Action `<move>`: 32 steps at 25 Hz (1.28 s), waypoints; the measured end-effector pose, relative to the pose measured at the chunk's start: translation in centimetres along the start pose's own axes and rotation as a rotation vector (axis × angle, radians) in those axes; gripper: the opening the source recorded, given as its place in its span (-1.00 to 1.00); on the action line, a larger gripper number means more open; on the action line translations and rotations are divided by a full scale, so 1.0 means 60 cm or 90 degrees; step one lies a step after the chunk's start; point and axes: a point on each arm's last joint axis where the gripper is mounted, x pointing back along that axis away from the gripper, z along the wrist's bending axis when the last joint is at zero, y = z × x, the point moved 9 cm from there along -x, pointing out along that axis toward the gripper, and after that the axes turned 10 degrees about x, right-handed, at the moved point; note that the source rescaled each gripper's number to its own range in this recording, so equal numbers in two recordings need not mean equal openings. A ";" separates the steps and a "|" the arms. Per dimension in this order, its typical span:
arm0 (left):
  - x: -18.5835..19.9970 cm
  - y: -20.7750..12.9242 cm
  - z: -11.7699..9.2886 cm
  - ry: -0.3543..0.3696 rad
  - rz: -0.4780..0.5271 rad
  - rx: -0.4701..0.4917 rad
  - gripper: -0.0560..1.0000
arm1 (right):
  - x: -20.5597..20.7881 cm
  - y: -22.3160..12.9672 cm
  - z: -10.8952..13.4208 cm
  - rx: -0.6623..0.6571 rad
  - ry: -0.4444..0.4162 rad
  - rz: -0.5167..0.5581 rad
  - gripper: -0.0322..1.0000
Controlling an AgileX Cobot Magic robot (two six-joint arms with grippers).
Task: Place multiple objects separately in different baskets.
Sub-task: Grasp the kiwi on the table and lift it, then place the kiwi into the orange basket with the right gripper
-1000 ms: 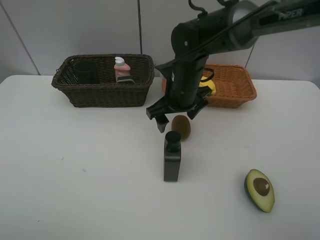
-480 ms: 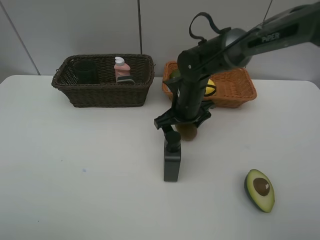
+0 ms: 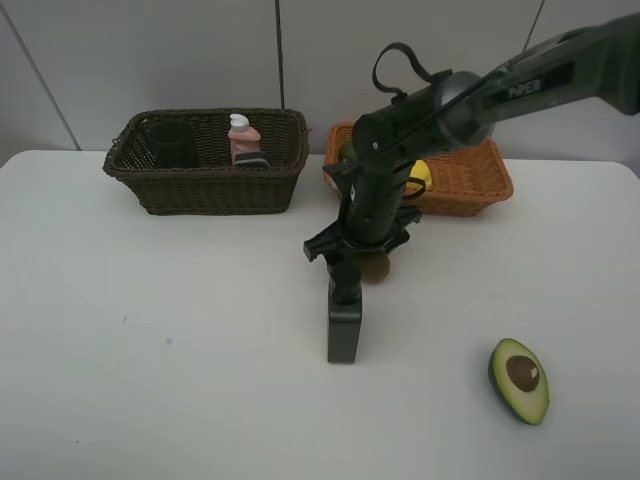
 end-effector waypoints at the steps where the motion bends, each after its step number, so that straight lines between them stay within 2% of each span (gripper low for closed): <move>1: 0.000 0.000 0.000 0.000 0.000 0.000 0.98 | 0.001 0.001 0.000 0.000 0.000 -0.001 0.07; 2: 0.000 0.000 0.000 0.000 0.000 0.000 0.98 | 0.000 0.001 0.000 0.000 -0.001 -0.001 -0.19; 3: 0.000 0.000 0.000 0.000 0.000 0.000 0.98 | 0.000 0.002 -0.001 0.001 -0.001 -0.001 -0.35; 9: 0.000 0.000 0.000 0.000 0.000 0.000 0.98 | 0.013 0.000 -0.004 0.003 -0.006 0.002 -0.34; 11: 0.000 0.000 0.000 0.000 0.000 0.000 0.98 | 0.035 0.008 -0.007 0.001 -0.008 -0.016 -0.34; 12: 0.000 0.000 0.000 0.000 0.000 0.000 0.98 | 0.080 0.023 -0.013 -0.003 -0.011 -0.057 -0.34; 16: 0.000 0.000 0.000 0.000 0.000 0.000 0.98 | 0.184 0.061 -0.044 -0.002 -0.043 -0.155 -0.34; 19: 0.000 0.000 0.000 0.000 0.000 0.000 0.98 | 0.238 0.080 -0.099 -0.034 -0.071 -0.209 -0.34; 20: 0.000 0.000 0.000 0.000 0.000 0.000 0.98 | 0.244 0.081 -0.126 -0.053 -0.079 -0.217 -0.34; 21: 0.000 0.000 0.000 0.000 0.000 0.000 0.98 | 0.244 0.081 -0.126 -0.053 -0.079 -0.217 -0.34; 22: 0.000 0.000 0.000 0.000 0.000 0.000 0.98 | 0.246 0.079 -0.155 -0.074 -0.088 -0.223 -0.34; 29: 0.000 0.000 0.000 0.000 0.000 0.000 0.98 | 0.170 0.033 -0.342 -0.212 -0.133 -0.217 -0.34; 30: 0.000 0.000 0.000 0.000 0.000 0.000 0.98 | 0.161 0.029 -0.356 -0.222 -0.136 -0.217 -0.28; 31: 0.000 0.000 0.000 0.000 0.000 0.000 0.98 | 0.153 0.027 -0.365 -0.227 -0.138 -0.220 0.01; 32: 0.000 0.000 0.000 0.000 0.000 0.000 0.98 | 0.149 0.025 -0.373 -0.233 -0.140 -0.222 0.40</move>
